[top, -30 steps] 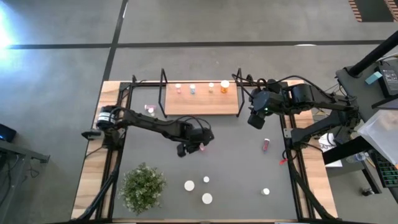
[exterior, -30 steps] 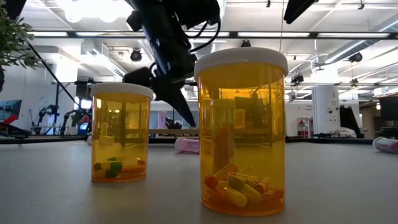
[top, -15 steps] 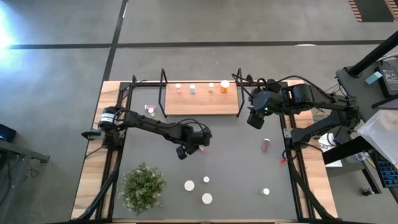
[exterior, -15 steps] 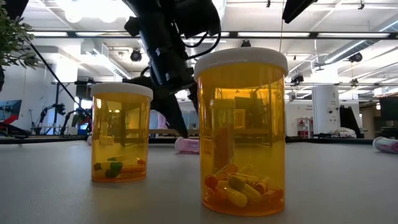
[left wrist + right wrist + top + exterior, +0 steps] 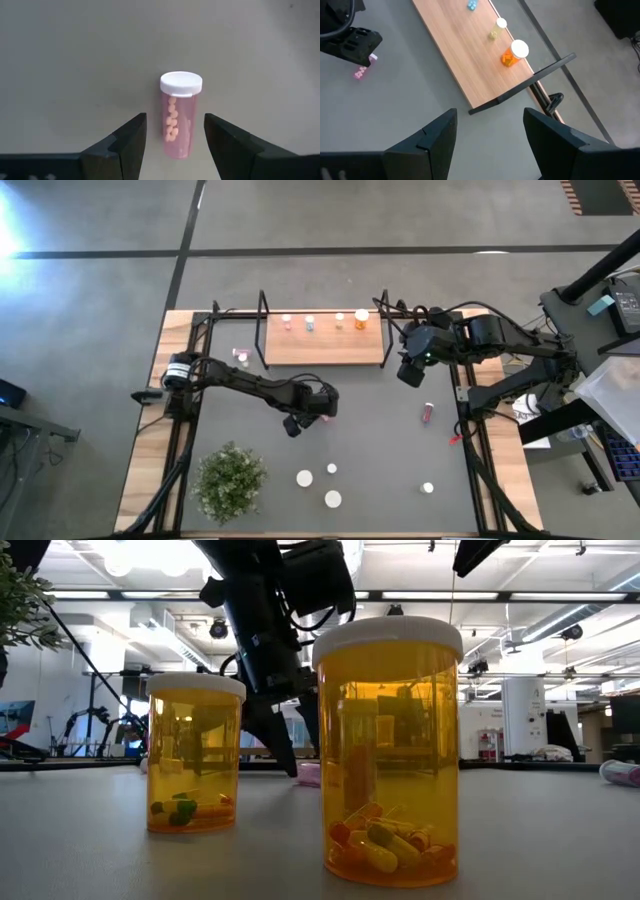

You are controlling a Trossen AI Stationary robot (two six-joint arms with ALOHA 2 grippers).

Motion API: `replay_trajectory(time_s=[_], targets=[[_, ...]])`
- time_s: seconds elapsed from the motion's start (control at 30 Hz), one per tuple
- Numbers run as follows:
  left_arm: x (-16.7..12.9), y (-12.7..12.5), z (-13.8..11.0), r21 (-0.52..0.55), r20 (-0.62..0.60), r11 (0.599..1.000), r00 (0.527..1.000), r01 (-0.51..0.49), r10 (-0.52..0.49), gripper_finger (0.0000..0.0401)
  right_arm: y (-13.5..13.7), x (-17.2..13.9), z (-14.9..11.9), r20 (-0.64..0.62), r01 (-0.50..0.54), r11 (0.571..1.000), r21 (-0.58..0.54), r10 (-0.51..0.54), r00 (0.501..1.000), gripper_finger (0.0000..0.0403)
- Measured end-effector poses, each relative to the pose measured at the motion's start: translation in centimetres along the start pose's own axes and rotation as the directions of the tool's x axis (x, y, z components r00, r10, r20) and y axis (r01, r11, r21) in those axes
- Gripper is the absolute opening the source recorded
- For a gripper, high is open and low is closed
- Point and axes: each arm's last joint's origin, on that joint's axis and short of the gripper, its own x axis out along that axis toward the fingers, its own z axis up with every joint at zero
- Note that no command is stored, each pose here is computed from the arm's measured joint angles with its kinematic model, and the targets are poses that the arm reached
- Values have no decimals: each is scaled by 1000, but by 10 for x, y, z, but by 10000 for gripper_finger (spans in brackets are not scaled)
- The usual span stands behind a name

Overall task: Pick and place medicine bottles onto shelf by color
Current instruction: Put the right pink pill bottle on the shelf aligned with the other pink pill bottle

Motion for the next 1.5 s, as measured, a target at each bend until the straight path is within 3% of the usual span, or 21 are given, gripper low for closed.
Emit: replay_trajectory(time_s=[0.53,0.93,1.27,1.5], targets=[[7,8,7,32,3,999,999,-40,40,183,0,0,0,0,0,1000,0,0,1000,219],[8,10,10,189,42,981,999,-30,23,181,0,0,0,0,0,1000,0,0,1000,219],[9,9,14,216,86,976,996,-22,4,122,0,0,0,0,0,1000,0,0,1000,219],[9,7,16,289,89,957,996,-23,-3,114,0,0,0,0,0,1000,0,0,1000,219]])
